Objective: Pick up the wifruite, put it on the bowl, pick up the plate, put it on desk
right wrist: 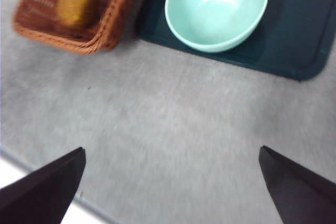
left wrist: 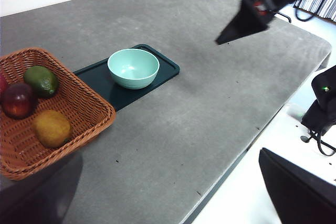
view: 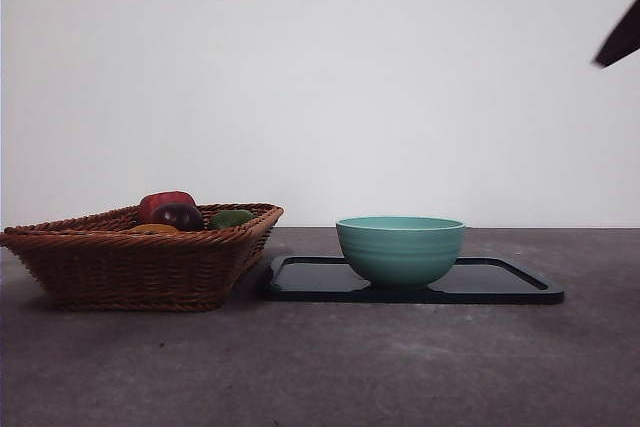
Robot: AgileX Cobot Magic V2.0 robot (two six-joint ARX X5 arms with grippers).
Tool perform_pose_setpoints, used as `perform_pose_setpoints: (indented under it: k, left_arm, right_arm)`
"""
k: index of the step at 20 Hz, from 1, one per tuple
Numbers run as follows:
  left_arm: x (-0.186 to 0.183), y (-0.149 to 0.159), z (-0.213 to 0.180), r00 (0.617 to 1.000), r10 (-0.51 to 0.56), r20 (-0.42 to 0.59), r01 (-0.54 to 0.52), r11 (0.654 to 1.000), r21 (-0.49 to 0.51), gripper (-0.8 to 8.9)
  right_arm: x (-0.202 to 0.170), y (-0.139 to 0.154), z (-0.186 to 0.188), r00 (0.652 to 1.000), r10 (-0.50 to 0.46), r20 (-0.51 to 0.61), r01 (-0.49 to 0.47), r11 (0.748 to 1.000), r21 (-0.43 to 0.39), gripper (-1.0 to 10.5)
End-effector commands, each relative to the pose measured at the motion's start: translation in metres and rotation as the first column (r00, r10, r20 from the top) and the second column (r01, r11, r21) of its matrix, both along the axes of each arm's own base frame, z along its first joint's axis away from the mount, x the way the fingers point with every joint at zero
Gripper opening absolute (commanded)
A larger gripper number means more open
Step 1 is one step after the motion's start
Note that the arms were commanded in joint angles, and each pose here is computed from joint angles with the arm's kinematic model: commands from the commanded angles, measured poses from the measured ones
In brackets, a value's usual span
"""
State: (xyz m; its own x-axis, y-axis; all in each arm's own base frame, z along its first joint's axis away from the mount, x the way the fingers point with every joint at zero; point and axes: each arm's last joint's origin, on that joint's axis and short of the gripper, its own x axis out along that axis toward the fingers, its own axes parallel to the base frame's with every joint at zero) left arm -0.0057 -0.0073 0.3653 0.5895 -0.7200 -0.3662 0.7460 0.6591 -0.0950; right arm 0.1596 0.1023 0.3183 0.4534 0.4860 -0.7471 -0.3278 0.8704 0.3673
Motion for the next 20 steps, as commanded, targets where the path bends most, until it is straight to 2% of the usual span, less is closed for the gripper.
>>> perform_pose_setpoints:
  k: [1, 7, 12, 20]
  left_arm:
    - [-0.001, 0.0, 0.003, 1.0, -0.013, 0.021, 0.013, 1.0, -0.009, 6.26]
    - [-0.001, 0.0, 0.003, 1.0, -0.013, 0.02, 0.013, 1.0, -0.009, 6.26]
    - [-0.001, 0.0, 0.003, 1.0, -0.013, 0.02, 0.014, 1.0, -0.009, 6.26]
    - [-0.001, 0.0, 0.003, 1.0, -0.013, 0.019, 0.013, 1.0, -0.009, 6.26]
  right_arm:
    - [0.028, 0.015, 0.006, 1.0, -0.004, -0.013, 0.004, 1.0, -0.009, 5.7]
    - [0.107, 0.041, 0.002, 0.992, -0.046, -0.114, 0.036, 0.996, -0.087, 5.7]
    - [0.167, 0.047, -0.028, 0.968, -0.104, -0.229, 0.068, 0.985, -0.16, 5.6]
    - [0.219, 0.046, -0.091, 0.931, -0.174, -0.321, 0.11, 0.972, -0.207, 5.6]
